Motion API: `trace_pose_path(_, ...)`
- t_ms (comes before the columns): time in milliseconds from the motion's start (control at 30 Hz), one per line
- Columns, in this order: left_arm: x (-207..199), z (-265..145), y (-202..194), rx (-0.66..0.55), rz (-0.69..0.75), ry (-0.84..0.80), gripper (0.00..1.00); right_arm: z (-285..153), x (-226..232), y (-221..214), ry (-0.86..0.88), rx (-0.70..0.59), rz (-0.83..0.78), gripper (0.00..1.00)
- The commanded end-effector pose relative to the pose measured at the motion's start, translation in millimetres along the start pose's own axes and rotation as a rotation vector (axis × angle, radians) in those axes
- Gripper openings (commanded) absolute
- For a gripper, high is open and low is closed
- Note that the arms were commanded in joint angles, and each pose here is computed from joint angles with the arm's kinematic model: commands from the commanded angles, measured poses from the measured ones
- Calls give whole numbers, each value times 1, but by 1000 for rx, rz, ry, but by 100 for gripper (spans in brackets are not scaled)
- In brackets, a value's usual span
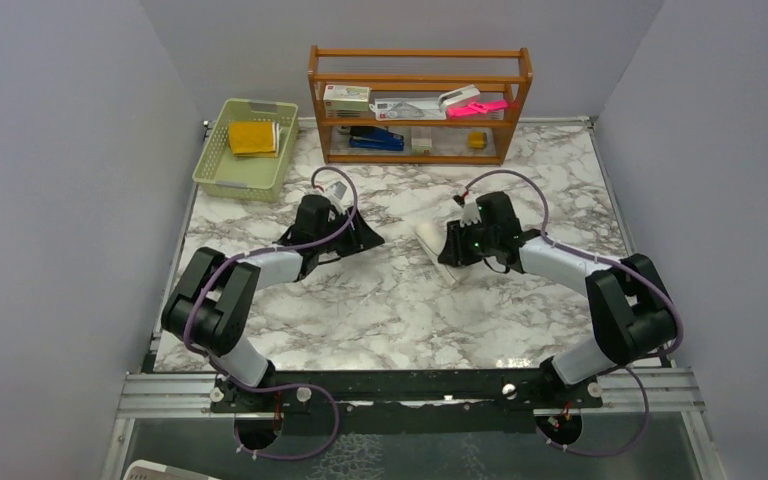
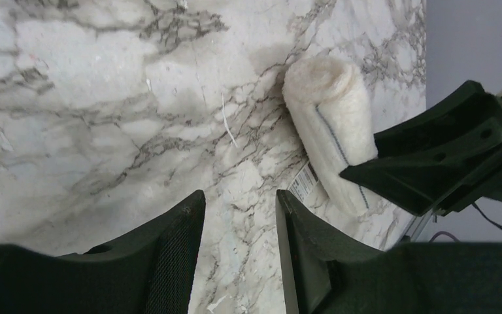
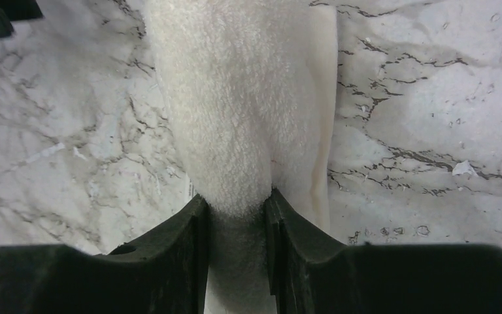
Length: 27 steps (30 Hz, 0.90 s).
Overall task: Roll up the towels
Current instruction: Roll the towel at the center of the board, then pick up the towel at the center of the board.
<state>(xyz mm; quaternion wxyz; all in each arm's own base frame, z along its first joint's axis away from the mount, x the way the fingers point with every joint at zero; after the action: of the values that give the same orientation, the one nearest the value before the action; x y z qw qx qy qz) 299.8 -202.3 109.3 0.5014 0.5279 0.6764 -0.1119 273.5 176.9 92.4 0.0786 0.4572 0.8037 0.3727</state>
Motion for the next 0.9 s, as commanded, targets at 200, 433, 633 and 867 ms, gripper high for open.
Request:
trace_pose_path(200, -24, 20, -37, 28, -8, -100, 50, -10, -8, -22, 332, -45, 326, 25)
trace_pose_path(433, -50, 44, -53, 38, -39, -270, 53, -5, -10, -38, 386, -31, 404, 24)
trace_pose_path(633, -58, 67, -76, 64, -99, -360, 54, -1, -11, -43, 394, -23, 412, 24)
trace_pose_path(867, -49, 74, -82, -35, -166, -418, 60, 1, -9, -49, 410, -19, 422, 24)
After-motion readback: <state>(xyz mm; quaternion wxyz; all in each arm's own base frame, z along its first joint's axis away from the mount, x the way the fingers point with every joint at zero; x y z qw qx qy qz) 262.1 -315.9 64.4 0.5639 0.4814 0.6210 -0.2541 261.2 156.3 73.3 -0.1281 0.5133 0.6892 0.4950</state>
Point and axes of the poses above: each gripper's point midway between its finger pads, its own z axis out along the fingers, its own x axis along the line the jaws close on, y = z × x, the point moved 6 cm from there along -z, back along the fingers, and after that the axes turned 8 degrees about -z, right-handed, at the moved point
